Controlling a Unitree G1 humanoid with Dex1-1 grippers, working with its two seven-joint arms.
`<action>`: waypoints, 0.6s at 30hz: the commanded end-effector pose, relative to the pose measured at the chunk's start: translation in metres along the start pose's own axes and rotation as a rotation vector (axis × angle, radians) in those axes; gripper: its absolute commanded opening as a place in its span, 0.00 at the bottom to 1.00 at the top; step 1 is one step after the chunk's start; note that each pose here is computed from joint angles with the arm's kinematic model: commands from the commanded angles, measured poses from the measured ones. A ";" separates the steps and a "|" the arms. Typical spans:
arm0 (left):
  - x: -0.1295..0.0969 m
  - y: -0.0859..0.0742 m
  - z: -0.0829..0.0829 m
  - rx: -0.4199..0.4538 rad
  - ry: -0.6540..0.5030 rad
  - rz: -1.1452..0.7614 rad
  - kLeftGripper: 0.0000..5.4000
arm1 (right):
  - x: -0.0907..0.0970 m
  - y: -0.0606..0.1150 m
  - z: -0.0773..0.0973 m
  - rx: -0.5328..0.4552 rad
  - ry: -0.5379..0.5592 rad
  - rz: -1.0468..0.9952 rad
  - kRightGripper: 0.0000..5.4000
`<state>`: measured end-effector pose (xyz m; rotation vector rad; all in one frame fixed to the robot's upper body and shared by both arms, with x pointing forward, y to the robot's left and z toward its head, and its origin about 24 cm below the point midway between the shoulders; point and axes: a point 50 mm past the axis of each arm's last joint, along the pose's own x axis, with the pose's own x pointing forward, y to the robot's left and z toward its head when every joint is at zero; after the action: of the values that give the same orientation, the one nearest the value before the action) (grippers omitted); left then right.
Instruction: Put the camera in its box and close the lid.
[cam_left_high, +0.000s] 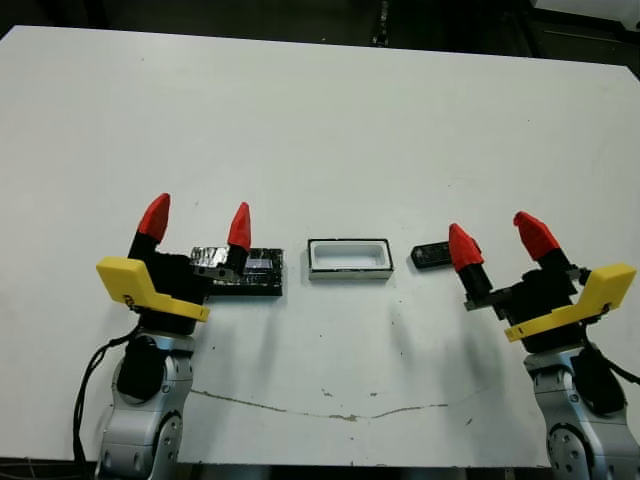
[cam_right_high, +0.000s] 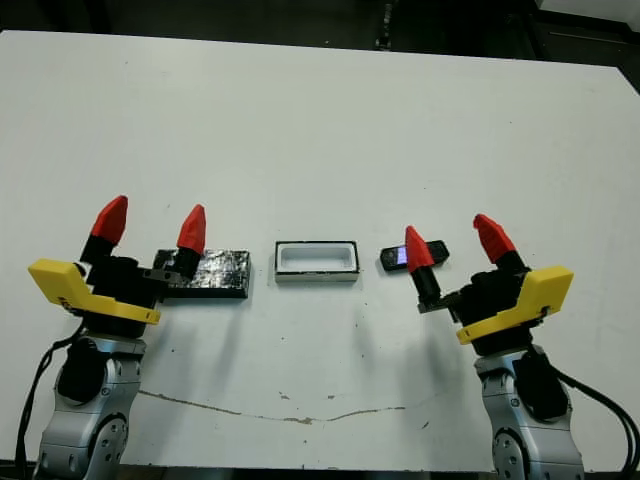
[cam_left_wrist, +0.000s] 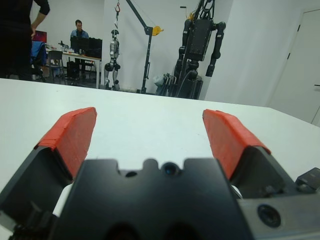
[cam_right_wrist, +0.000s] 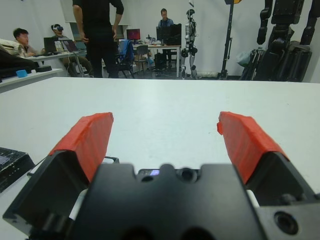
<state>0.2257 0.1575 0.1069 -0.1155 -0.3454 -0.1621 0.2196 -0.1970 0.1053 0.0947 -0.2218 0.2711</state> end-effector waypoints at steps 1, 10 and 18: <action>-0.002 0.001 -0.001 0.009 0.015 0.002 1.00 | -0.002 -0.002 -0.001 -0.009 0.013 -0.001 1.00; -0.002 0.000 -0.001 -0.016 0.009 0.014 1.00 | -0.004 -0.002 -0.002 -0.006 0.024 0.007 1.00; -0.002 0.000 0.000 0.002 0.008 0.017 1.00 | 0.010 -0.037 0.034 -0.179 -0.004 0.103 1.00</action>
<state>0.2252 0.1575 0.1070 -0.1193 -0.3477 -0.1527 0.2281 -0.2240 0.1297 -0.0413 -0.2566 0.3406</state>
